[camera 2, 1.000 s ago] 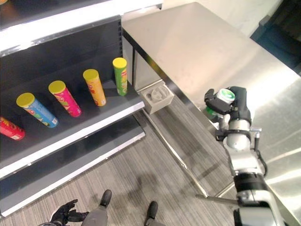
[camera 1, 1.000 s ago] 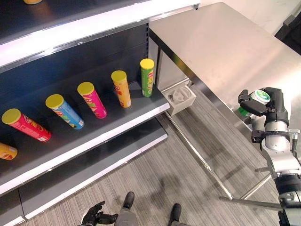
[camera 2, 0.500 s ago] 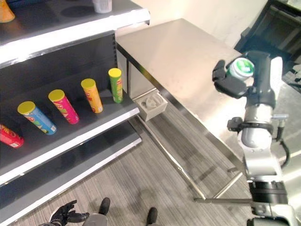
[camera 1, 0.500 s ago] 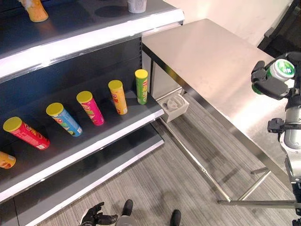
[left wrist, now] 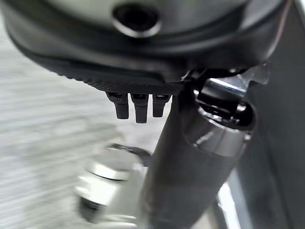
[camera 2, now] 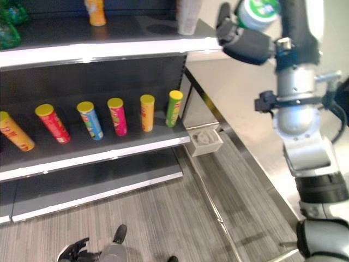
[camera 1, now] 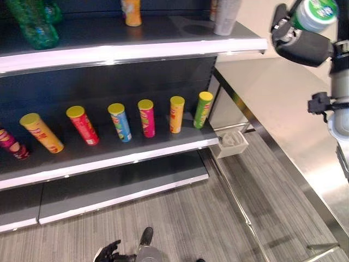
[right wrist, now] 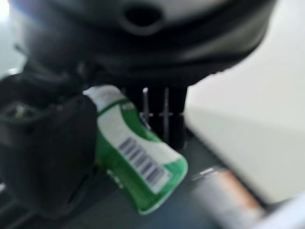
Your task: Put the goods on the table back onto the shelves and tidy them up.
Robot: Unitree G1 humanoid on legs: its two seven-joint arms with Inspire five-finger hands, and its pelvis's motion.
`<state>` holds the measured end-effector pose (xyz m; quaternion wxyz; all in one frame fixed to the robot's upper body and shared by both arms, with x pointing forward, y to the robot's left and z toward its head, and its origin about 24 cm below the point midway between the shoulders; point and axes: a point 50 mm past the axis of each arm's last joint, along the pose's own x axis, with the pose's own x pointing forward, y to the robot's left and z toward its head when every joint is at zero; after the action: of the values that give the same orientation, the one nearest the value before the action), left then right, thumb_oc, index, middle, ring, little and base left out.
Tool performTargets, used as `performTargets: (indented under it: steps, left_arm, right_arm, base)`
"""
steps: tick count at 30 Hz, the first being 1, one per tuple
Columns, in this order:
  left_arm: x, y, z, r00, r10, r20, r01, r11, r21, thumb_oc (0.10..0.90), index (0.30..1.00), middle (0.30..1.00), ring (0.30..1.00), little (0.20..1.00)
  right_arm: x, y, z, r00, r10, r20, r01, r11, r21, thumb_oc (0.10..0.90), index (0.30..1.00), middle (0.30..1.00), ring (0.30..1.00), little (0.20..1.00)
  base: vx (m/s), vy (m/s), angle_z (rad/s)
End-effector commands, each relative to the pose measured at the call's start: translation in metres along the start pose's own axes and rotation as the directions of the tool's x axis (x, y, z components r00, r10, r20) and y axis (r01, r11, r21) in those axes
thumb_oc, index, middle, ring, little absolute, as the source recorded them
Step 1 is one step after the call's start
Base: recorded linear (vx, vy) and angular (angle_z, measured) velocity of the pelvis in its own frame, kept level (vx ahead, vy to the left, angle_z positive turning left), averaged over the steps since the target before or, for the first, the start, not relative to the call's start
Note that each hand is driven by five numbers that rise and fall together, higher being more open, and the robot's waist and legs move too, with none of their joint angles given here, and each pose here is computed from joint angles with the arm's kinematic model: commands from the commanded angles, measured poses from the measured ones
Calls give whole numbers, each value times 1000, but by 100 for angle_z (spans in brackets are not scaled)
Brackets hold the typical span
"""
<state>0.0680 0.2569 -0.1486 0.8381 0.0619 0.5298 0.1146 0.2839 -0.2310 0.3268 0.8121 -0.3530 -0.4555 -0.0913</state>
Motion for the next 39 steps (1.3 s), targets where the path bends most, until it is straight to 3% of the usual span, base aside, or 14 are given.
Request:
performTargets:
  steps: [1,24,39]
  left_arm:
    - [3,12,22,996,12,85,-18,997,74,800,900,900,900,900]
    - [1,16,4,998,54,20,-55,998,34,800,900,900,900,900]
    - [2,27,17,994,94,64,-92,995,-25,800,900,900,900,900]
  right_arm:
    - [23,-25,34,978,-122,168,113,991,67,400,300,300,300,300]
    - [56,36,-2,997,10,-72,7,972,234,400,300,300,300,300]
    - [70,28,-22,982,4,-187,37,976,212,400,300,300,300,300]
  base:
    - [121,173,18]
    - [56,59,19]
    - [6,7,3]
